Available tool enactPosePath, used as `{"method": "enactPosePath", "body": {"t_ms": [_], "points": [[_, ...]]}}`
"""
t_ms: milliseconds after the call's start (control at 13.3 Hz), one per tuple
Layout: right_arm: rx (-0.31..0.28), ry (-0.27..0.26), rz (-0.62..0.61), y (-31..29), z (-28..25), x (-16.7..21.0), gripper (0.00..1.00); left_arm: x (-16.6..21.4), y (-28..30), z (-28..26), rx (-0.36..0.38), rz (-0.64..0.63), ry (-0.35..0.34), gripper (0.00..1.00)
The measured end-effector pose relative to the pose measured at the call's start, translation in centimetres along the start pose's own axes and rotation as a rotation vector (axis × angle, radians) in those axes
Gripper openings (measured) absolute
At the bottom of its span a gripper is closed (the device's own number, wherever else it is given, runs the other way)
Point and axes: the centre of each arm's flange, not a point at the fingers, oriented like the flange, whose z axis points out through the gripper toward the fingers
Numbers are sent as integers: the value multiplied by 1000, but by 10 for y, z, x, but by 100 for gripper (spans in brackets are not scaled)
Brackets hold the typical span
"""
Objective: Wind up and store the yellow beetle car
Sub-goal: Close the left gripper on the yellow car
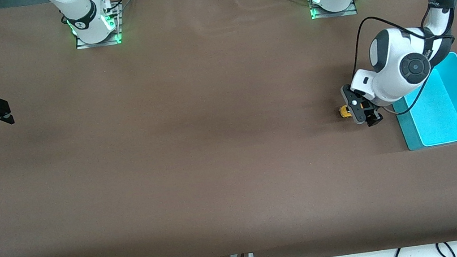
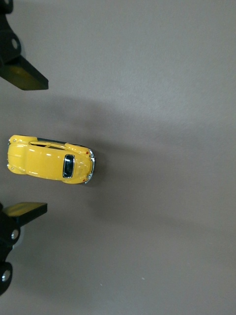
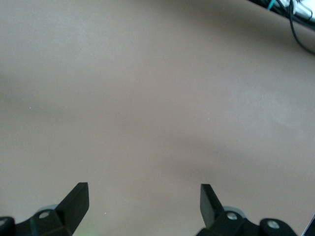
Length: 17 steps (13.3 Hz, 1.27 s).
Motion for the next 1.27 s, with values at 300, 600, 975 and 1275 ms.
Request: {"method": "enactPosePath", "body": {"t_ms": [300, 600, 975, 1275], "points": [[15, -27, 89, 16, 5, -28, 100, -2, 1, 19, 10, 27, -21, 100], [15, -17, 151, 4, -3, -36, 100, -9, 14, 49, 42, 26, -3, 100], [18, -32, 171, 3, 5, -33, 100, -13, 19, 58, 27, 22, -8, 99], [17, -32, 175, 4, 8, -31, 100, -19, 19, 60, 41, 71, -40, 77]]}}
